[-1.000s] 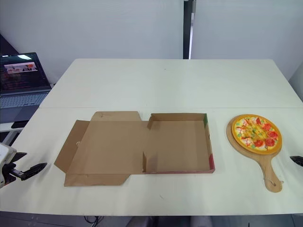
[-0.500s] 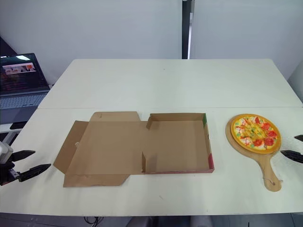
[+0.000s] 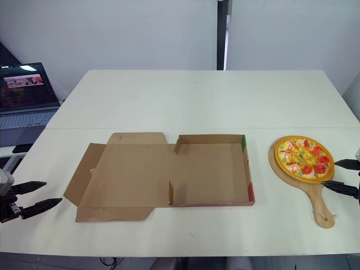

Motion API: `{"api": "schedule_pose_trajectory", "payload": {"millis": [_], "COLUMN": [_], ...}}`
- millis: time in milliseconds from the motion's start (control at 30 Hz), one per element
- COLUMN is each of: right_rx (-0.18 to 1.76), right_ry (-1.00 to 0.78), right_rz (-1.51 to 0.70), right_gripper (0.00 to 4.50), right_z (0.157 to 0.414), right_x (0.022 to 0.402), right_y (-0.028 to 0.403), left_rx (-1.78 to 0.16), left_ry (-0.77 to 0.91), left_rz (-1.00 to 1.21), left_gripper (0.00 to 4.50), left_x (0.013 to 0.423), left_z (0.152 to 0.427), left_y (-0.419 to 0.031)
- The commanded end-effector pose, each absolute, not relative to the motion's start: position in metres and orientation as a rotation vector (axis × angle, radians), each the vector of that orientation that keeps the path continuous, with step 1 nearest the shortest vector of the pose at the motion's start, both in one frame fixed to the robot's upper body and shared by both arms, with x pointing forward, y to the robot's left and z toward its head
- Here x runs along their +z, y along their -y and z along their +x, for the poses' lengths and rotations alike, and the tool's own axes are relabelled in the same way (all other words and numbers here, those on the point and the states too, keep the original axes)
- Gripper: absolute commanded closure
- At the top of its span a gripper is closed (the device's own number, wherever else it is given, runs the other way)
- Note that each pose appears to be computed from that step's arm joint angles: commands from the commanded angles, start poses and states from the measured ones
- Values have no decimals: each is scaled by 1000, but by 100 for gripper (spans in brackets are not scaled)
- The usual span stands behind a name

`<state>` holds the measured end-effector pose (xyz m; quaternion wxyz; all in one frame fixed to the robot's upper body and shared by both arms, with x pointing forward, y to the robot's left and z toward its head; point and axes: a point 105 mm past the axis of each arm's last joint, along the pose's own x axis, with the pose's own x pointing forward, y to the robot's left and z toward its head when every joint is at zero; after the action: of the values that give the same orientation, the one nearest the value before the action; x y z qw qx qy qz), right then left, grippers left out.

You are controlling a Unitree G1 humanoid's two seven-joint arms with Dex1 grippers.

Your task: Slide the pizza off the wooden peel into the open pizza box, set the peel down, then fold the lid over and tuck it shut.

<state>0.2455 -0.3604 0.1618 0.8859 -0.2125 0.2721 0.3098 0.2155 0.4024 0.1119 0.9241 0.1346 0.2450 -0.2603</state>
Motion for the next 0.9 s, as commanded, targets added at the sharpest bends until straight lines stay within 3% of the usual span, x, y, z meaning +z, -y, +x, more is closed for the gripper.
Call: {"api": "schedule_pose_trajectory", "payload": {"millis": [33, 200, 533, 900], "right_rx": [647, 624, 559, 423], "right_ry": [-536, -534, -526, -412], "right_rz": [-494, -488, -437, -357], "right_gripper": [0, 0, 0, 0], "right_z": [248, 247, 226, 197], "right_x": [175, 174, 172, 184], "right_y": [360, 363, 365, 342], "left_rx": [-539, -632, -1013, -1521], "left_ry": [-501, -460, -229, -33], "left_rz": [296, 322, 377, 271], "left_gripper": [4, 4, 4, 4], "left_x": [123, 135, 183, 227], "left_z": [213, 217, 256, 246], "left_y": [-406, -385, -267, -138]}}
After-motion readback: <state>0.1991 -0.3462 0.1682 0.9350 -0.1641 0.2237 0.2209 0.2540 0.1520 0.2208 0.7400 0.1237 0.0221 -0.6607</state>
